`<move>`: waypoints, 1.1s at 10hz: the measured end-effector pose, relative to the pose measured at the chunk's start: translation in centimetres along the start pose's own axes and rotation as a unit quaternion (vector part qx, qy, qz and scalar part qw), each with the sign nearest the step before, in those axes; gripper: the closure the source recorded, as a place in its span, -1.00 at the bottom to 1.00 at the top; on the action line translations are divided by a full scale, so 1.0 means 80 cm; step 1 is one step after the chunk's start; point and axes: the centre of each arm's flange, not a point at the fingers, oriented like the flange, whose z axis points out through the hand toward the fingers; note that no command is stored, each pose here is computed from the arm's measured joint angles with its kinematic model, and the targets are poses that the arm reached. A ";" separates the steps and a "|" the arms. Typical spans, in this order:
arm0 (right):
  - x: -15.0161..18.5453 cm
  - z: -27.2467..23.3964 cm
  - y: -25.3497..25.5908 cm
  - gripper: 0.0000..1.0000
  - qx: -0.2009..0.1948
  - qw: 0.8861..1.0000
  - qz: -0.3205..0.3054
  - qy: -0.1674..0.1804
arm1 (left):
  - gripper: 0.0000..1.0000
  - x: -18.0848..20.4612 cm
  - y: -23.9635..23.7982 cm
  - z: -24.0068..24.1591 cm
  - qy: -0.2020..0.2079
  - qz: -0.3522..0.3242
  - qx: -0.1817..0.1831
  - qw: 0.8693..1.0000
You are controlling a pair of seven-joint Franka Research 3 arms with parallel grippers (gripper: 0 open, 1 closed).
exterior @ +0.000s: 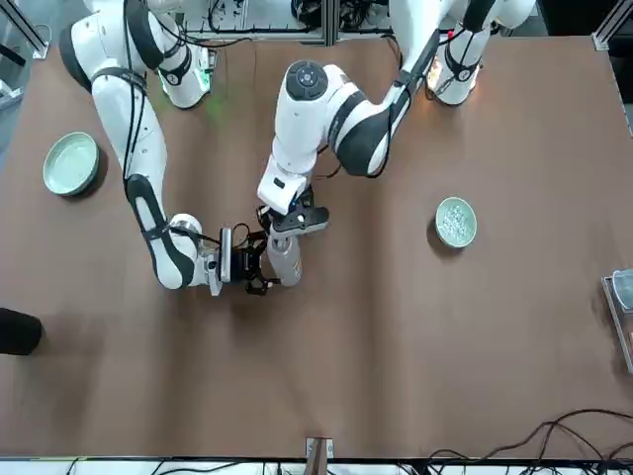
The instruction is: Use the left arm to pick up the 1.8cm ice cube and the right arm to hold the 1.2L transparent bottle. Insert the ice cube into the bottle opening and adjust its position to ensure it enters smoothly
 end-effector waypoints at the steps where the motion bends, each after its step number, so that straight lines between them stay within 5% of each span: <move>1: 0.000 0.000 0.000 -1.00 0.000 1.000 0.000 0.000 | 0.57 -0.006 0.001 0.005 -0.002 0.003 0.003 1.000; 11: 0.000 0.000 0.000 -1.00 0.000 1.000 0.000 0.000 | 0.57 -0.013 -0.004 0.020 -0.007 0.005 0.014 1.000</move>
